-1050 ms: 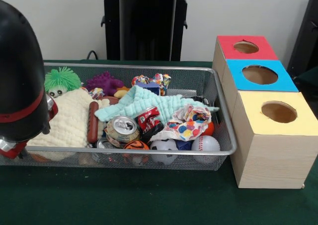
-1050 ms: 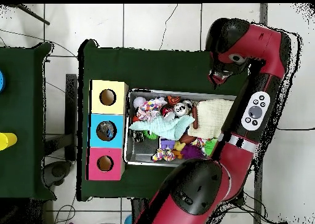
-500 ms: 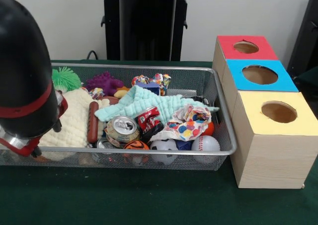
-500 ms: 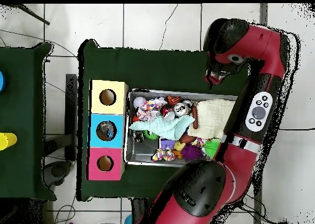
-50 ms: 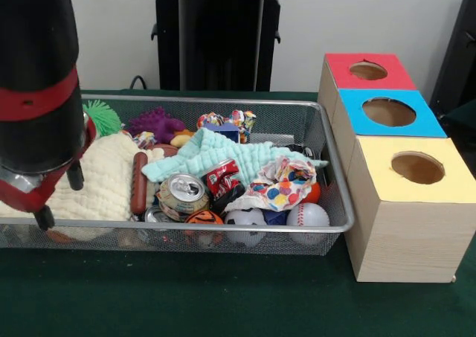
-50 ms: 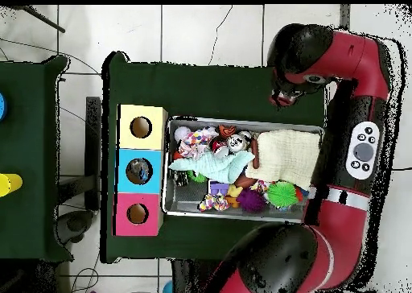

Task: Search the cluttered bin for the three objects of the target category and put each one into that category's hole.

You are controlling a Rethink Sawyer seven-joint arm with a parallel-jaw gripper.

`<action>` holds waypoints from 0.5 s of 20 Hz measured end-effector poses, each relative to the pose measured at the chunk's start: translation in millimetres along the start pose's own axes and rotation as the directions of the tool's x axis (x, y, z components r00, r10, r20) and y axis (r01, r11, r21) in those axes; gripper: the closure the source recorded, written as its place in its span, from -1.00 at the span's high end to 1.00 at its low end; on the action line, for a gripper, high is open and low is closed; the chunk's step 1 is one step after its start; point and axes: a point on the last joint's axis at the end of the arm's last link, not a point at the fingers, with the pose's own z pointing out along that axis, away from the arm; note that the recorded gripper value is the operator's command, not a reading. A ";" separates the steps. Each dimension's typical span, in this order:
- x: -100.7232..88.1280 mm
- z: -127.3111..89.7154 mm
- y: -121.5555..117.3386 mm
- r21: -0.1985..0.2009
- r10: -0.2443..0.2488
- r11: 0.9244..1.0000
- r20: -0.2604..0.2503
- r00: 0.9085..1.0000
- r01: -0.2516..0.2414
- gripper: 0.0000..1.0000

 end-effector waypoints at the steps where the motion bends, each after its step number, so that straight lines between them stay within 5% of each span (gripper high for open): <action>1: 2.7 -1.6 2.9 0.010 -0.009 1.000 -0.003 1.000 0.009 1.00; 7: 17.0 -3.5 20.3 0.046 -0.035 0.998 0.026 0.999 0.034 1.00; 10: 31.6 0.8 38.0 0.100 -0.023 0.995 0.093 0.995 0.014 1.00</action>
